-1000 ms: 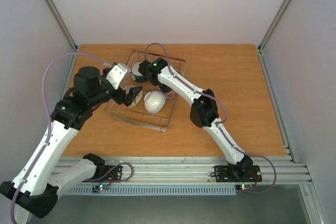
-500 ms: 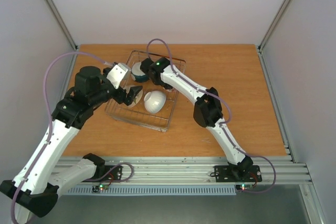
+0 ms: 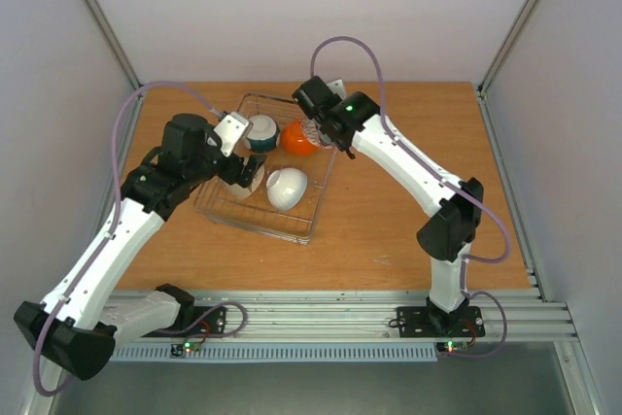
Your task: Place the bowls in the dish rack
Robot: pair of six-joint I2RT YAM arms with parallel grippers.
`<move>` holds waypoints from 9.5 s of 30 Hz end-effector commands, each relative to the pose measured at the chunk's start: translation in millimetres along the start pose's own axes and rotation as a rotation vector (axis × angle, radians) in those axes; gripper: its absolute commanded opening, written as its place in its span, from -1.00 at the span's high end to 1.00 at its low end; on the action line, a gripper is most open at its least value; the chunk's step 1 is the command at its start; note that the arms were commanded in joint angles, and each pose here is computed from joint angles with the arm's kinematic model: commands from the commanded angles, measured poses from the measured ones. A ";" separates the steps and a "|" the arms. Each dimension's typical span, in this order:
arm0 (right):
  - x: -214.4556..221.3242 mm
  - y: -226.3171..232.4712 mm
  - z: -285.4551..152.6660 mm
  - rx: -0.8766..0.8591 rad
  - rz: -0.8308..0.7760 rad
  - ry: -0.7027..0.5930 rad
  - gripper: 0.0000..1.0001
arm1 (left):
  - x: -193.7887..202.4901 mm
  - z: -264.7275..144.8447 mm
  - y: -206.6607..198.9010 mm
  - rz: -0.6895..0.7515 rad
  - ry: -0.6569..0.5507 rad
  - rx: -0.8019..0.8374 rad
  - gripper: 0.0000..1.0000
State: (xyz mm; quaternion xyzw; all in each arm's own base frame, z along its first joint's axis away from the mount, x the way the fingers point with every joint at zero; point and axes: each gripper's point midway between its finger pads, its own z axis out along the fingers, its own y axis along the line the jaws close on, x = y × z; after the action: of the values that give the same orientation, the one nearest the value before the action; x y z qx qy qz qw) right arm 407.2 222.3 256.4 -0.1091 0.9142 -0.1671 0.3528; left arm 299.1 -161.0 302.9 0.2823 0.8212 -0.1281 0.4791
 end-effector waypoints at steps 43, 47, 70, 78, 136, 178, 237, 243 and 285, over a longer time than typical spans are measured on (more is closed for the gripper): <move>3.9 103.5 -117.0 -0.646 0.092 -0.110 0.98 | 2.3 31.4 2.0 -0.063 0.024 0.025 -0.12; 5.2 106.1 -123.1 -0.670 0.093 -0.119 0.98 | 2.9 31.8 1.5 -0.062 0.026 0.027 0.40; 16.3 89.3 -159.9 -0.804 0.030 -0.323 -0.29 | 5.2 25.1 -40.7 -0.039 0.005 0.271 0.99; 35.0 83.8 -186.9 -0.969 0.012 -0.400 -0.67 | 5.2 15.1 -69.4 -0.070 -0.006 0.498 0.99; 39.8 123.3 -234.7 -1.408 0.034 -0.443 -0.10 | 0.9 -5.7 -57.1 -0.362 -0.076 0.938 0.99; 13.2 99.4 -78.9 -0.517 -0.062 -0.203 0.98 | -14.8 -36.9 -24.4 -0.134 -0.198 0.441 -0.70; 57.4 106.8 87.5 -0.104 -0.383 0.301 0.98 | -5.7 -18.8 -20.4 -0.168 -0.149 0.460 -0.72; 65.5 106.0 97.1 -0.065 -0.433 0.337 0.98 | -4.6 -17.0 -20.7 -0.173 -0.143 0.466 -0.72; 102.6 99.8 53.6 -0.014 -0.584 0.393 0.97 | -11.5 -32.0 -26.0 -0.146 -0.183 0.466 -0.72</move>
State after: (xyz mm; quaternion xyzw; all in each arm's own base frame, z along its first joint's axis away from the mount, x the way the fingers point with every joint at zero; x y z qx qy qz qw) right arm 387.5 284.8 114.0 -0.3141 0.9006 -0.2568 0.1556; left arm 270.0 -169.6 318.0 0.3016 0.7553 -0.3718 0.4476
